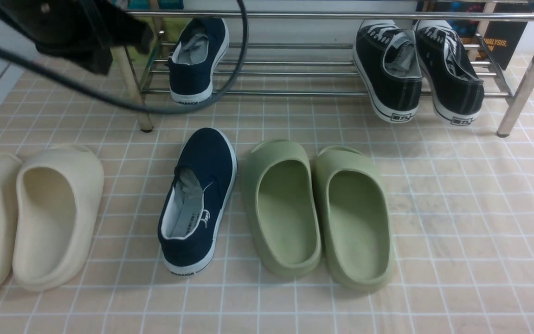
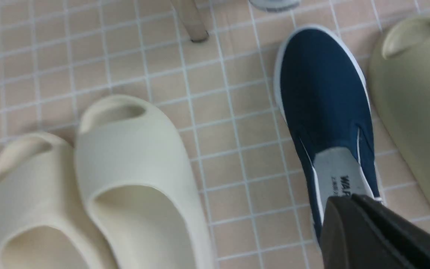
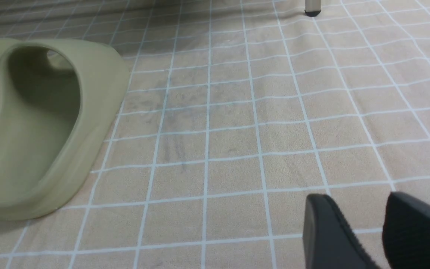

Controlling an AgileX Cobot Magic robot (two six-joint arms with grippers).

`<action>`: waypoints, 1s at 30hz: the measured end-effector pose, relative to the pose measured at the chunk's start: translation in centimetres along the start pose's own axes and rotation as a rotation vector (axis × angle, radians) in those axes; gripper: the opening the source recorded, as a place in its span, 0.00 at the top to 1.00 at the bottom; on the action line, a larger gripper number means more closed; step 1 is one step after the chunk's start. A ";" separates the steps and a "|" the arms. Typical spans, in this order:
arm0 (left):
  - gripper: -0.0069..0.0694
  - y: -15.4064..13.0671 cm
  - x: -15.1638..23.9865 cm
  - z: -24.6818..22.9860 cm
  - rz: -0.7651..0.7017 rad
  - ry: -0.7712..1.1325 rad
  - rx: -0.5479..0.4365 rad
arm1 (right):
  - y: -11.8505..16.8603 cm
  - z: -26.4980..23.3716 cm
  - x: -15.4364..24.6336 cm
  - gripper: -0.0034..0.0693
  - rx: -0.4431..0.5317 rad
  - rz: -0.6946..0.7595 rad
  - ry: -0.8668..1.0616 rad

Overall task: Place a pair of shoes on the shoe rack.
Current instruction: Use the left arm to grab the shoe closest to it

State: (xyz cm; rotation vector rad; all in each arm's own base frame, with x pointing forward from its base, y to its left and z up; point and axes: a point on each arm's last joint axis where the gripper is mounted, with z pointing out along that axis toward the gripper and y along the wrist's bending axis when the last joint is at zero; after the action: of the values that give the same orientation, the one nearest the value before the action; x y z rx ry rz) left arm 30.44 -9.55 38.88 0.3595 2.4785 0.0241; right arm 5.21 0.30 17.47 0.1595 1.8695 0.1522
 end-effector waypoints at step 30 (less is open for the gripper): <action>0.86 -2.7 5.9 15.1 -0.043 0.204 0.035 | 0.0 0.0 0.0 0.62 0.001 -0.001 0.000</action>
State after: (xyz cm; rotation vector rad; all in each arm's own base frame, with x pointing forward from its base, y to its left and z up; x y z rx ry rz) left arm 34.12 -11.60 23.01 0.3335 2.6910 -0.0001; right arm 5.21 0.30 17.47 0.1587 1.8696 0.1509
